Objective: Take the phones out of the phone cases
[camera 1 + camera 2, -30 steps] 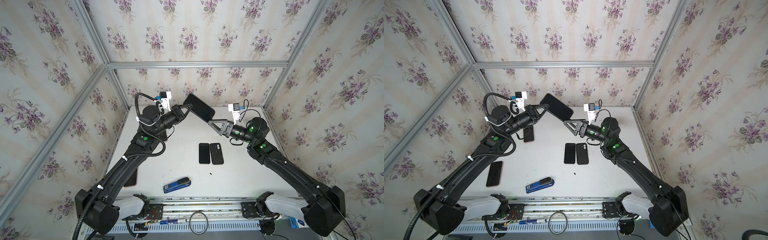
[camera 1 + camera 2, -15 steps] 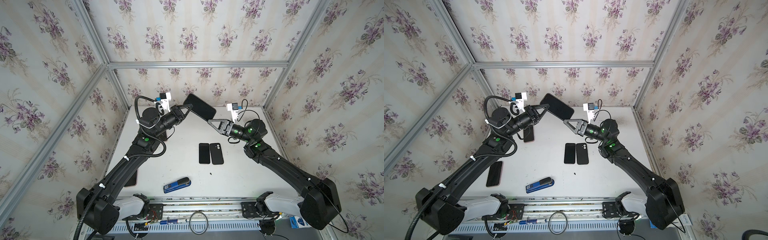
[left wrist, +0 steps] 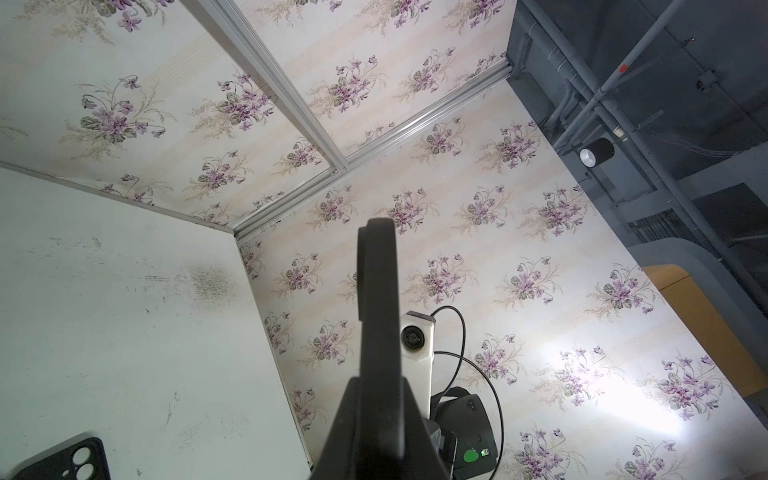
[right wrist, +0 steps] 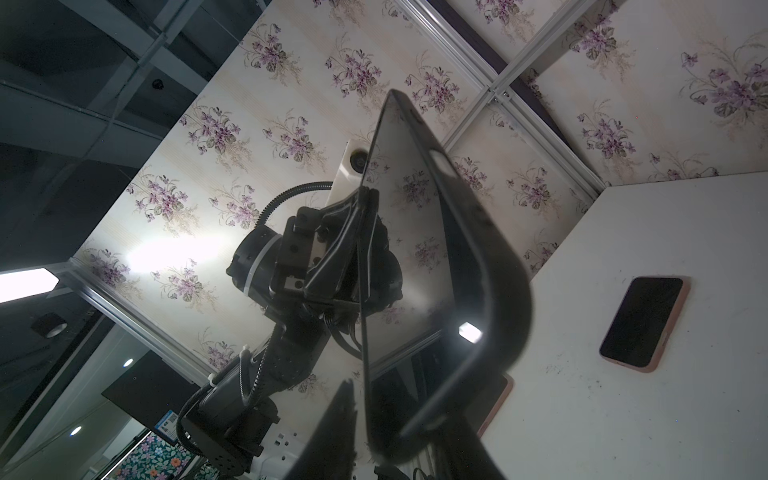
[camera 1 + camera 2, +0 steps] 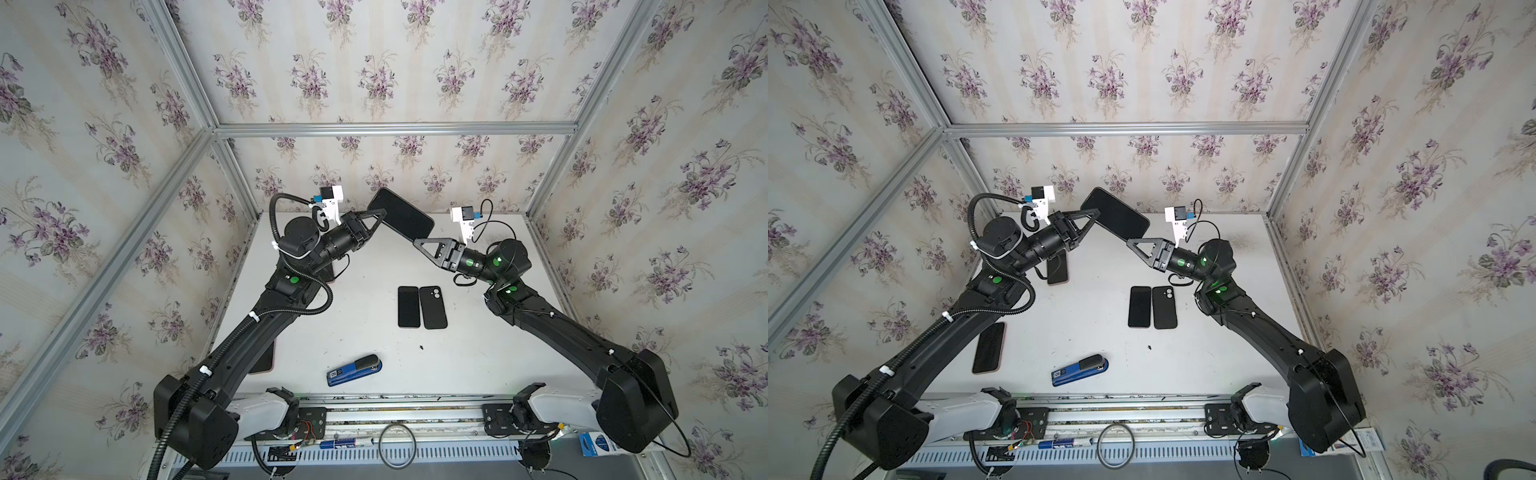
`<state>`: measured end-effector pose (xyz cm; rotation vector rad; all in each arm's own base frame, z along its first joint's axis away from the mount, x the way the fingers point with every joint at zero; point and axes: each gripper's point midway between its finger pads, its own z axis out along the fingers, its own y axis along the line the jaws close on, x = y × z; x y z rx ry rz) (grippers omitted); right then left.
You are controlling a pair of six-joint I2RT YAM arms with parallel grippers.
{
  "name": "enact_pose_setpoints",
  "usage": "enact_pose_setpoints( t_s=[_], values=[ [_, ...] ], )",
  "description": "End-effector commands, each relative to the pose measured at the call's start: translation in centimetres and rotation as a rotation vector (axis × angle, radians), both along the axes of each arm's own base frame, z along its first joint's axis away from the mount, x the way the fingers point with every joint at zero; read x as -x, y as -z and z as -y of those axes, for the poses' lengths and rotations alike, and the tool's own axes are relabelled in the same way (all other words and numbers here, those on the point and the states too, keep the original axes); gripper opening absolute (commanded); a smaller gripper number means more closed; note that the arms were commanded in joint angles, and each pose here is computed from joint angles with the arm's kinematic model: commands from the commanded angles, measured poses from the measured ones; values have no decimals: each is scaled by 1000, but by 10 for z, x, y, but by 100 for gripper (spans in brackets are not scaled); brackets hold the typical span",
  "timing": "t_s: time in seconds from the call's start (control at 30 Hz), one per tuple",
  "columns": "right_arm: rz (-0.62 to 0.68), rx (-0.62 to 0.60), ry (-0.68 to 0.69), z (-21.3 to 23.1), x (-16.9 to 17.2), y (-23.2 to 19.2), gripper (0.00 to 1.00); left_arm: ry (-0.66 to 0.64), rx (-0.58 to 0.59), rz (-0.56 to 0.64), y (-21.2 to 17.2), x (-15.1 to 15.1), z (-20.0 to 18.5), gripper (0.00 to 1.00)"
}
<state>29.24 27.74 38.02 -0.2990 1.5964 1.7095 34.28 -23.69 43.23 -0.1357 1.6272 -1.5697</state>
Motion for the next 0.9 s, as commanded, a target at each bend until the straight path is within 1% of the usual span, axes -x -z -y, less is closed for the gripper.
enact_pose_setpoints(
  t_s=[0.0,0.33,0.43,0.57,0.67,0.77,0.87],
  values=[
    [49,-31,-21,0,5,-13,28,19,52,79,-22,6,0,0],
    [75,-16,-46,-1,12,-2,13,45,58,46,-20,4,4,0],
    [99,12,-59,-1,16,9,7,57,55,26,-20,4,6,0],
    [145,79,-55,-1,20,31,4,65,40,-5,-19,4,8,0],
    [183,182,-33,0,20,51,3,93,32,-39,-18,4,12,0],
    [229,293,22,4,15,67,2,122,38,-69,-17,5,16,0],
    [292,360,87,11,9,72,1,140,35,-97,-13,5,19,0]
  ],
)
